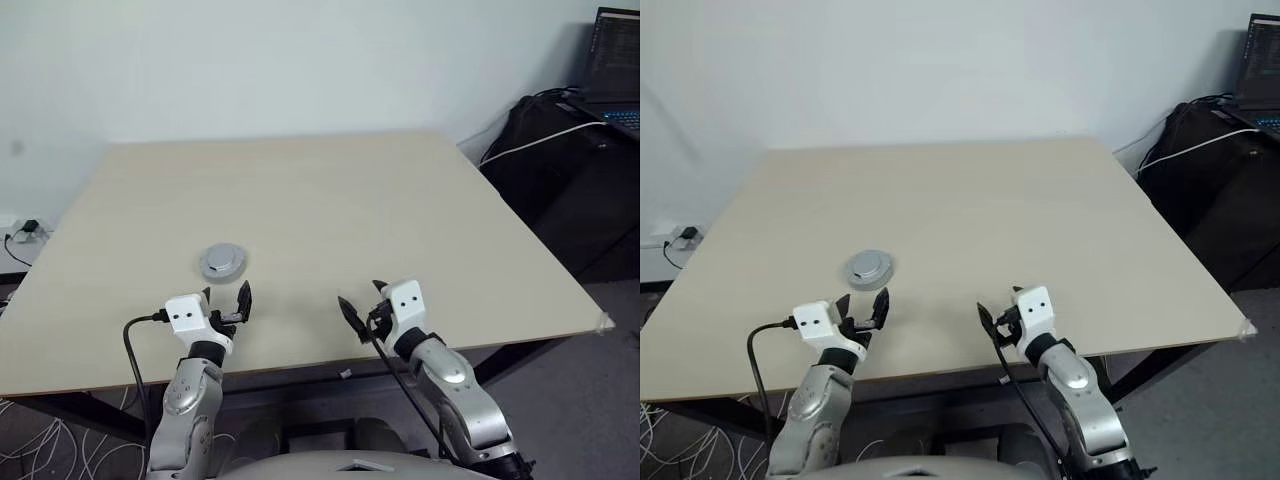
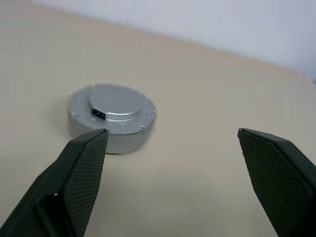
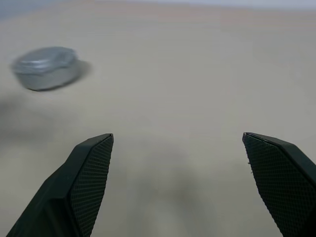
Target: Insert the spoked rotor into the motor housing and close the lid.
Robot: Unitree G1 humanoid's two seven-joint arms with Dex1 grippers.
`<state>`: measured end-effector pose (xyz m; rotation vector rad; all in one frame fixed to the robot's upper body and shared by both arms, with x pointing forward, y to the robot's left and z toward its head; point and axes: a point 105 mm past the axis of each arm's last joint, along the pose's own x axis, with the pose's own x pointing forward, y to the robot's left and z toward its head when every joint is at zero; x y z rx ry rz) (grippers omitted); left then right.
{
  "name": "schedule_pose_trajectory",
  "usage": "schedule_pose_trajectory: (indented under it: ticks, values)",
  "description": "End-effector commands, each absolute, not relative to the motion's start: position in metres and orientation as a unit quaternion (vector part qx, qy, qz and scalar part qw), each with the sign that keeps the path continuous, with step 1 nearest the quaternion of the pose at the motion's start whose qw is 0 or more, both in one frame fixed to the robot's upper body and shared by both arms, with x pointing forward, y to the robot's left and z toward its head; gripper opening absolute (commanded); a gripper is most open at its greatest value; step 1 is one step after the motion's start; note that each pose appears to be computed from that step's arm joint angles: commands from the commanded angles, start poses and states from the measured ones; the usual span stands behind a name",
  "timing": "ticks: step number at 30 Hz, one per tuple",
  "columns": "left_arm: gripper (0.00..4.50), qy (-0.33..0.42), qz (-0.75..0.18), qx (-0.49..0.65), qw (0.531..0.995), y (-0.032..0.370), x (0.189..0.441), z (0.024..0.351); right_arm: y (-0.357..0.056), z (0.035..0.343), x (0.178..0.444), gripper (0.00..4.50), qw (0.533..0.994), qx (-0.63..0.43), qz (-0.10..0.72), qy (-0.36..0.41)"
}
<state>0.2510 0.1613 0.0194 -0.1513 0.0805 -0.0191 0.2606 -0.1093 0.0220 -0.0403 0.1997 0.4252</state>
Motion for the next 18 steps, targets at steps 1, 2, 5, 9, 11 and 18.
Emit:
schedule_pose_trajectory:
  ticks: [1, 2, 5, 9, 11, 18]
  values:
    - [4.43, -0.003, -0.013, -0.001, 1.0, 0.157, 0.249, 0.025, -0.123, 0.036, 0.264, 4.5, 0.986, -0.03, 0.159, 0.038]
    - [4.43, -0.008, -0.011, 0.011, 1.0, 0.157, 0.247, 0.025, -0.127, 0.036, 0.263, 4.5, 0.989, -0.031, 0.144, 0.029]
    - [4.43, -0.014, -0.008, 0.032, 0.999, 0.155, 0.242, 0.021, -0.137, 0.036, 0.258, 4.5, 0.993, -0.027, 0.112, 0.014]
    - [4.43, -0.019, -0.003, 0.039, 0.999, 0.154, 0.238, 0.021, -0.146, 0.033, 0.251, 4.5, 0.996, -0.026, 0.081, 0.011]
    - [4.43, -0.019, -0.001, 0.039, 0.999, 0.155, 0.238, 0.021, -0.145, 0.03, 0.248, 4.5, 0.996, -0.018, 0.081, 0.017]
    - [4.43, -0.02, 0.0, 0.032, 0.999, 0.155, 0.239, 0.021, -0.141, 0.032, 0.249, 4.5, 0.997, -0.014, 0.08, 0.018]
